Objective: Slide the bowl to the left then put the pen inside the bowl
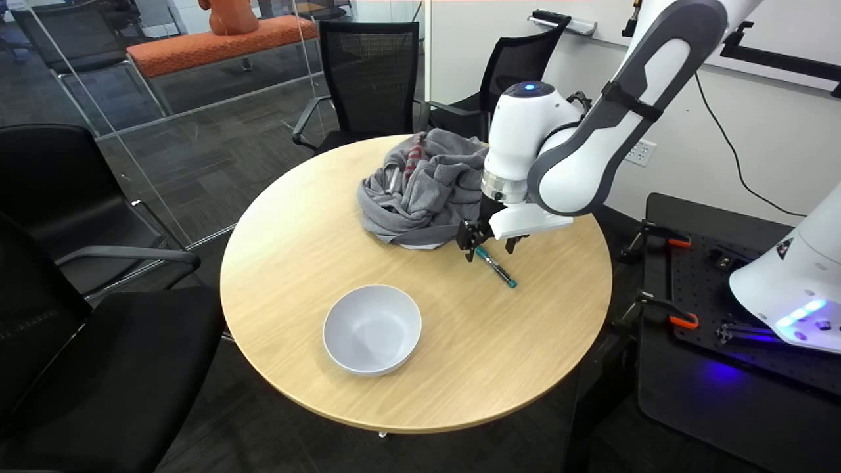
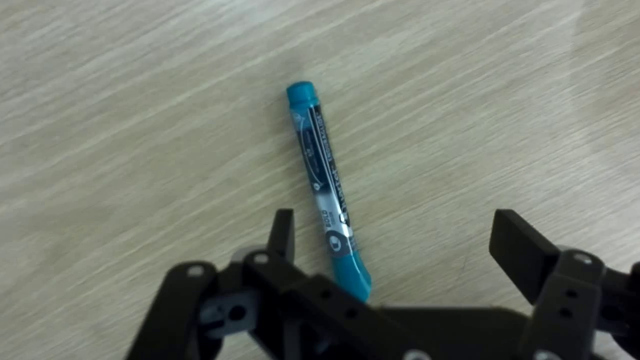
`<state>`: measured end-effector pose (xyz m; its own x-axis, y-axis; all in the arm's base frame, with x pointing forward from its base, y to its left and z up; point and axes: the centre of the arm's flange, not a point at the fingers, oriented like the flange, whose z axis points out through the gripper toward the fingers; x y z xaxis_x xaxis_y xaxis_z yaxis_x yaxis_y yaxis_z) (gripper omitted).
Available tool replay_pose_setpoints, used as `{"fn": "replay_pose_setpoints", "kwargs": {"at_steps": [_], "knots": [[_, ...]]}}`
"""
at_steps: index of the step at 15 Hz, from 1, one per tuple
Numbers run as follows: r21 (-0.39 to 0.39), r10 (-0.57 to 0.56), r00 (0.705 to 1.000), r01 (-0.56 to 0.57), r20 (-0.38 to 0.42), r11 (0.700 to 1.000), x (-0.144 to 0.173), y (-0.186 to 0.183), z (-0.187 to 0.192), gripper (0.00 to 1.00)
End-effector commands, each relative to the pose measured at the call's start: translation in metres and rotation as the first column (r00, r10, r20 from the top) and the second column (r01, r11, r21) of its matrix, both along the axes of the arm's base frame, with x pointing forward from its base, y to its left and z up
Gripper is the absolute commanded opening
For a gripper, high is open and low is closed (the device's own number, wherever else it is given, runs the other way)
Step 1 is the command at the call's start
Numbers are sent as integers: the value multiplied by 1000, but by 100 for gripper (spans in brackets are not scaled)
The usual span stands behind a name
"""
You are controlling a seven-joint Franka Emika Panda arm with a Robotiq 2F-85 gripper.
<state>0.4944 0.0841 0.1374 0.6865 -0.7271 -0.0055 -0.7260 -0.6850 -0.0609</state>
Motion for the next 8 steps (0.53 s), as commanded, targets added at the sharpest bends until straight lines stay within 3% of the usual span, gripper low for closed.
{"fn": "replay_pose_setpoints", "kwargs": {"at_steps": [1,8], "knots": [[-14,27,999,-27,30,1000,-6,-6,-9,100],[-40,128,992,-127,18,991,-6,-12,-23,100]]}}
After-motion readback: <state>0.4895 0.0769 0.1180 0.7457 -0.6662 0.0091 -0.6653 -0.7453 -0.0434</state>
